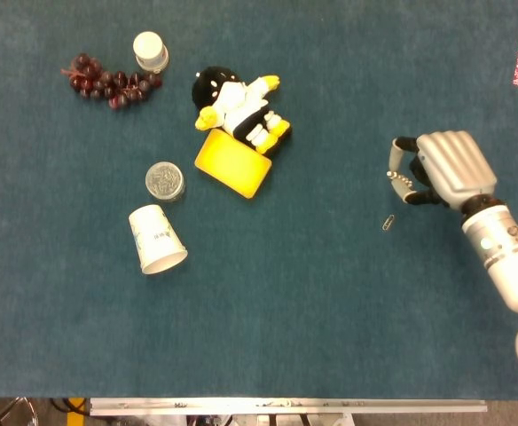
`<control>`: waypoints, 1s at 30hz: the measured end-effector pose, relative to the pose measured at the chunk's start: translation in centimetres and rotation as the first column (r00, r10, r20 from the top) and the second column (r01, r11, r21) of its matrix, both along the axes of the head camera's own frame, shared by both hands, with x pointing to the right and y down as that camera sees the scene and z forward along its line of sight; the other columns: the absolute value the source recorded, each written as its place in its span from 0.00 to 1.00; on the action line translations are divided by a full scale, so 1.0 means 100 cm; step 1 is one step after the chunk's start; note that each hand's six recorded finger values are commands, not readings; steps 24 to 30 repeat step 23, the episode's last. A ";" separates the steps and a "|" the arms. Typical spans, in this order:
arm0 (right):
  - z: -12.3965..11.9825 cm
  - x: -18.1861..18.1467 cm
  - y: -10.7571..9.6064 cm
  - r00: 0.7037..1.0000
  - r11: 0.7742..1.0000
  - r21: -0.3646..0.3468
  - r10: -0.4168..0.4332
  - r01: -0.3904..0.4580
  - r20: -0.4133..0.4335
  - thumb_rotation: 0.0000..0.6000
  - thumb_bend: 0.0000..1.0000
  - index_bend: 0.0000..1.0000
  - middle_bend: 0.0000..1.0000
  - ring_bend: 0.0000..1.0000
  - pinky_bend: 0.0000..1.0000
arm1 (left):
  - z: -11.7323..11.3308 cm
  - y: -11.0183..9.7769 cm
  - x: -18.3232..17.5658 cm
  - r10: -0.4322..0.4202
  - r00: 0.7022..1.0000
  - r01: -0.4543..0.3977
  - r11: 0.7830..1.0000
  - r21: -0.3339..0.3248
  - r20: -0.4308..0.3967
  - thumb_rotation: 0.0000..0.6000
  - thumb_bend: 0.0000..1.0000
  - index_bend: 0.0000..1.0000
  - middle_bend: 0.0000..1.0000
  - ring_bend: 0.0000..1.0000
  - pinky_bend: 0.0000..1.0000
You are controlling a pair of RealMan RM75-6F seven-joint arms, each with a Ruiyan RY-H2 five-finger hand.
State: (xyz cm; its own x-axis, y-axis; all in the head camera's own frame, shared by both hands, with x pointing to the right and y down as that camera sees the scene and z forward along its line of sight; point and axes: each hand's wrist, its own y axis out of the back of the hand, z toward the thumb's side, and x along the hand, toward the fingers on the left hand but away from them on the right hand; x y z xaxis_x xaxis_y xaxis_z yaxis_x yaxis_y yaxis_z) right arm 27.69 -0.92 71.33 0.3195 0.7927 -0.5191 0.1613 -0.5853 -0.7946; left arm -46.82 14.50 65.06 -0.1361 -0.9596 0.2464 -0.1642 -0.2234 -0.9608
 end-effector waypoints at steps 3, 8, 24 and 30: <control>-0.010 -0.004 0.002 0.999 1.000 0.010 -0.014 0.014 0.044 1.00 0.41 0.68 1.00 1.00 1.00 | -0.001 0.000 0.000 0.001 1.000 -0.001 1.000 0.000 0.004 1.00 0.31 0.00 0.01 0.01 0.00; -0.016 -0.005 0.012 0.996 0.999 0.002 -0.047 0.047 0.077 1.00 0.41 0.68 1.00 1.00 1.00 | -0.001 0.001 0.002 0.001 1.000 -0.001 1.000 -0.003 0.006 1.00 0.31 0.00 0.01 0.01 0.00; 0.001 -0.006 0.034 0.994 0.993 -0.064 -0.092 0.095 0.058 1.00 0.41 0.68 1.00 1.00 1.00 | -0.001 0.002 0.002 0.001 1.000 -0.001 1.000 -0.005 0.005 1.00 0.31 0.00 0.01 0.01 0.00; 0.001 -0.006 0.034 0.994 0.993 -0.064 -0.092 0.095 0.058 1.00 0.41 0.68 1.00 1.00 1.00 | -0.001 0.002 0.002 0.001 1.000 -0.001 1.000 -0.005 0.005 1.00 0.31 0.00 0.01 0.01 0.00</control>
